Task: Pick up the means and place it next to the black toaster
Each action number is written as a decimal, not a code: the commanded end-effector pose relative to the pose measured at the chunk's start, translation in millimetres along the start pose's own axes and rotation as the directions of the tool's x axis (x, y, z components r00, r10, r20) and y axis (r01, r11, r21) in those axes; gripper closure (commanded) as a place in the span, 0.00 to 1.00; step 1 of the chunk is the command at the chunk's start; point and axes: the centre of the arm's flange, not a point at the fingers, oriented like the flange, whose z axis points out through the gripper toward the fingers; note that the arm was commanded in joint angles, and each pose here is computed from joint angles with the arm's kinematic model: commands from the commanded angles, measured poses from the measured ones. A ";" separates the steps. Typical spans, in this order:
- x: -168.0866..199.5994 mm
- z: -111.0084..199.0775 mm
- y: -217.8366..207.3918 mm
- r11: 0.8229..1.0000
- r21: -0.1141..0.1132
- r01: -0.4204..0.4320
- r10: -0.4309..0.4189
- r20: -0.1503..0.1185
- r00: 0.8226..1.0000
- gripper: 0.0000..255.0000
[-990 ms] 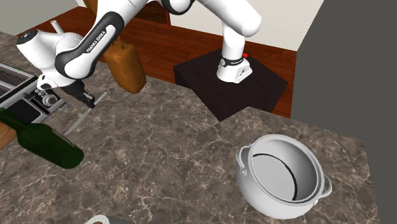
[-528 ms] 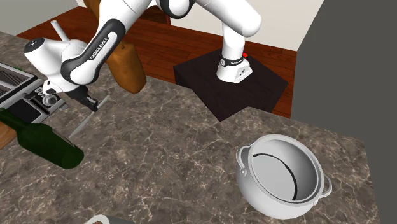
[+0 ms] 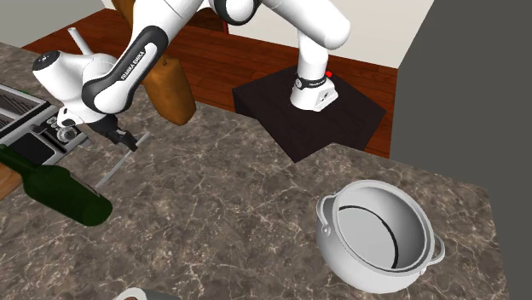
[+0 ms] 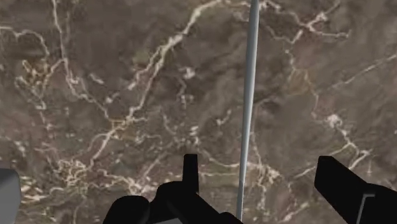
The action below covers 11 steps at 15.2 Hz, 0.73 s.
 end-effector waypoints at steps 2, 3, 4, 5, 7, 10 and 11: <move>0.0 0.0 0.0 1.000 0.000 0.000 0.000 0.000 1.000 0.00; 0.0 0.0 0.0 1.000 0.000 0.000 0.000 0.000 1.000 0.00; 0.0 -13.2 0.0 1.000 0.000 0.000 0.000 0.000 1.000 0.00; 0.0 -26.4 0.0 1.000 0.000 0.000 0.000 0.000 1.000 0.00; 0.0 -50.0 0.0 1.000 0.000 0.000 0.000 0.000 1.000 0.00; 0.0 -50.0 0.0 1.000 0.000 0.000 0.000 0.000 1.000 0.00; 0.0 -50.0 0.0 1.000 0.000 0.000 0.000 0.000 1.000 0.00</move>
